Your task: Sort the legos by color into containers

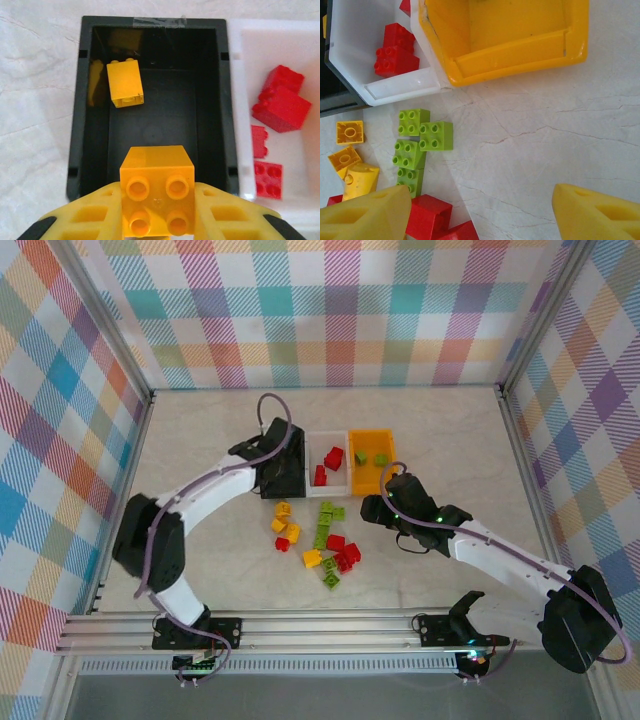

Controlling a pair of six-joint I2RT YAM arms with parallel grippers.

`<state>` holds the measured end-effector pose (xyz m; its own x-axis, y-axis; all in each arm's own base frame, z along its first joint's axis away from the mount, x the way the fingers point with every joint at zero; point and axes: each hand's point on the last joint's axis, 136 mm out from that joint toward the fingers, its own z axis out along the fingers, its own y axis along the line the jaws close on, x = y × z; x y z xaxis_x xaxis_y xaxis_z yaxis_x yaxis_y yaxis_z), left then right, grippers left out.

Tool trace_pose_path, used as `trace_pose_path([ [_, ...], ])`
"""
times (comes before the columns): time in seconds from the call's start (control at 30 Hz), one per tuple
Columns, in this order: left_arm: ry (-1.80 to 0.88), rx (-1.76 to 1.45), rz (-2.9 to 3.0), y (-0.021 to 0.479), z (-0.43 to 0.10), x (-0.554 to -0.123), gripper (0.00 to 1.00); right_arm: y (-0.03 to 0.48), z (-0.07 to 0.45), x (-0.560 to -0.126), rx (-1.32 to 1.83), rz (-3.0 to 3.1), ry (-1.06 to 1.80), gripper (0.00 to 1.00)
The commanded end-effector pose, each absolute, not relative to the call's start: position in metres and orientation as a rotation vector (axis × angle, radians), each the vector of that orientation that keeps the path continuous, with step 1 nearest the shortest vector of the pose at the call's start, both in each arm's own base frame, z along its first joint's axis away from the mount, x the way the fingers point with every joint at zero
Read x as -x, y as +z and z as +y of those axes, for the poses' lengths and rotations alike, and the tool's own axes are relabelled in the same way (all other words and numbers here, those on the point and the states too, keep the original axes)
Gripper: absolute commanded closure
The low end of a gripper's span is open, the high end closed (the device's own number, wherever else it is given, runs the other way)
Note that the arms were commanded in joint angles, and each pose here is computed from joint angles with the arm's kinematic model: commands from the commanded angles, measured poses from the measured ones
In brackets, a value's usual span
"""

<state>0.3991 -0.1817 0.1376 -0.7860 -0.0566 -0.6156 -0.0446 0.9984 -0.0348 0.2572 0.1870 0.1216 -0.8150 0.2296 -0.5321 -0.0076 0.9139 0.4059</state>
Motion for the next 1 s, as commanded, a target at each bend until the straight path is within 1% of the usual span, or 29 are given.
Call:
trace_pose_path([
  [0.0, -0.006, 0.07, 2.499, 0.134, -0.178, -0.418, 0.67, 0.123, 0.187, -0.258, -0.108, 2.465, 0.513, 0.25],
  [0.1, -0.073, 0.078, 2.49, 0.141, -0.188, -0.427, 0.53, 0.12, 0.195, -0.256, -0.054, 2.484, 0.539, 0.25],
  [0.13, -0.1, 0.079, 2.482, 0.147, -0.191, -0.429, 0.45, 0.119, 0.2, -0.255, -0.027, 2.493, 0.554, 0.25],
  [0.23, -0.205, 0.095, 2.442, 0.173, -0.198, -0.424, 0.28, 0.121, 0.216, -0.25, 0.066, 2.496, 0.555, 0.26],
  [0.3, -0.313, 0.111, 2.398, 0.195, -0.201, -0.412, 0.17, 0.125, 0.23, -0.246, 0.128, 2.492, 0.573, 0.26],
  [0.43, -0.516, 0.131, 2.328, 0.223, -0.202, -0.369, 0.0, 0.125, 0.268, -0.228, 0.294, 2.509, 0.621, 0.25],
  [0.57, -0.573, 0.159, 2.327, 0.222, -0.184, -0.323, 0.0, 0.113, 0.311, -0.209, 0.475, 2.55, 0.609, 0.26],
  [0.73, -0.543, 0.233, 2.302, 0.212, -0.145, -0.275, 0.0, 0.088, 0.348, -0.191, 0.603, 2.596, 0.549, 0.28],
  [0.83, -0.534, 0.251, 2.313, 0.204, -0.134, -0.259, 0.0, 0.076, 0.358, -0.187, 0.636, 2.621, 0.49, 0.3],
  [0.97, -0.509, 0.271, 2.335, 0.192, -0.125, -0.248, 0.0, 0.066, 0.361, -0.184, 0.643, 2.652, 0.407, 0.32],
])
